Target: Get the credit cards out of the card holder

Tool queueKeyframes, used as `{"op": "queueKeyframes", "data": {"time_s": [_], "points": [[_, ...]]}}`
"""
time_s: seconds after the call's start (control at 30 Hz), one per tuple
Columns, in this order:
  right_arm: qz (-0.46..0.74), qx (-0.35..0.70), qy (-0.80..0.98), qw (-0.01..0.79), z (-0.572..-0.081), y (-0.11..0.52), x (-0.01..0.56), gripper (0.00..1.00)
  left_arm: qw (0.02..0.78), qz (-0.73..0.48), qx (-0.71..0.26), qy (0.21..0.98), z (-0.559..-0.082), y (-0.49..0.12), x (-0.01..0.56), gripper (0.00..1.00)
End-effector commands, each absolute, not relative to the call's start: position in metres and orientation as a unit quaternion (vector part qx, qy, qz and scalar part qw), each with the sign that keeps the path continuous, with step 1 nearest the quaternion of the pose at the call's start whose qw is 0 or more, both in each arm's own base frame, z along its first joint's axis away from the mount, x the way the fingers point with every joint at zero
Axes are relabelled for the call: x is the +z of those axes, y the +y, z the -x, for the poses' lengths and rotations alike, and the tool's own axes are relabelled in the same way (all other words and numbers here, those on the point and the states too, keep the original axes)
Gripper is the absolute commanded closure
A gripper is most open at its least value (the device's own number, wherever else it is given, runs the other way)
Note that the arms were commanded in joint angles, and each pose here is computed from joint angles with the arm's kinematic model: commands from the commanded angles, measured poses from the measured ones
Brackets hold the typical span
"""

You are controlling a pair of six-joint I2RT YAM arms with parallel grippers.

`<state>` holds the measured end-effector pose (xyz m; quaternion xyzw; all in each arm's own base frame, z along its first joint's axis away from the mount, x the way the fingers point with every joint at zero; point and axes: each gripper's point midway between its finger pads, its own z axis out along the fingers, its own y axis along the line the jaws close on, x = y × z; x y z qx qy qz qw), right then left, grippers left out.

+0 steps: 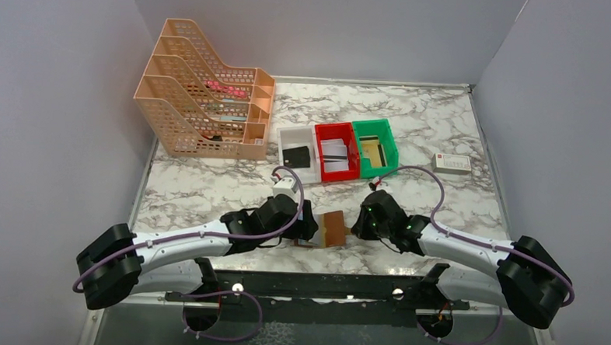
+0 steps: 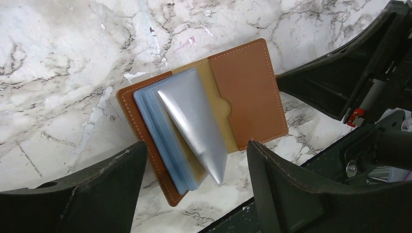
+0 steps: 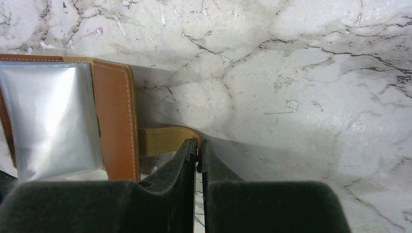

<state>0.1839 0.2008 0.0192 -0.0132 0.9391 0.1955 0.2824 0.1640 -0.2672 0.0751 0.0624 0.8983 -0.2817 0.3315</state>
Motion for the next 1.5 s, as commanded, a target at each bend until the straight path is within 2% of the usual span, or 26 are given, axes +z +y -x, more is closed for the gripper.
{"op": "queueKeyframes", "data": {"time_s": [0.0,0.07,0.2,0.47,1.13,1.47], "points": [[0.018,0.204,0.936,0.286,-0.185,0.204,0.021,0.89,0.36,-0.055,-0.285,0.887,-0.172,-0.269,0.101,0.2],[0.019,0.206,0.936,0.285,-0.184,0.204,0.022,0.89,0.355,-0.078,-0.288,0.886,-0.167,-0.269,0.105,0.16],[0.021,0.212,0.935,0.284,-0.184,0.207,0.023,0.89,0.33,-0.102,-0.282,0.895,-0.159,-0.271,0.1,0.15],[0.015,0.211,0.935,0.285,-0.185,0.207,0.024,0.89,0.289,-0.092,-0.27,0.914,-0.15,-0.274,0.071,0.2],[0.012,0.22,0.934,0.283,-0.185,0.21,0.025,0.89,0.275,-0.088,-0.32,0.902,-0.14,-0.291,0.069,0.29],[0.012,0.223,0.932,0.286,-0.185,0.21,0.03,0.89,0.267,-0.074,-0.308,0.91,-0.141,-0.29,0.059,0.29]]}}
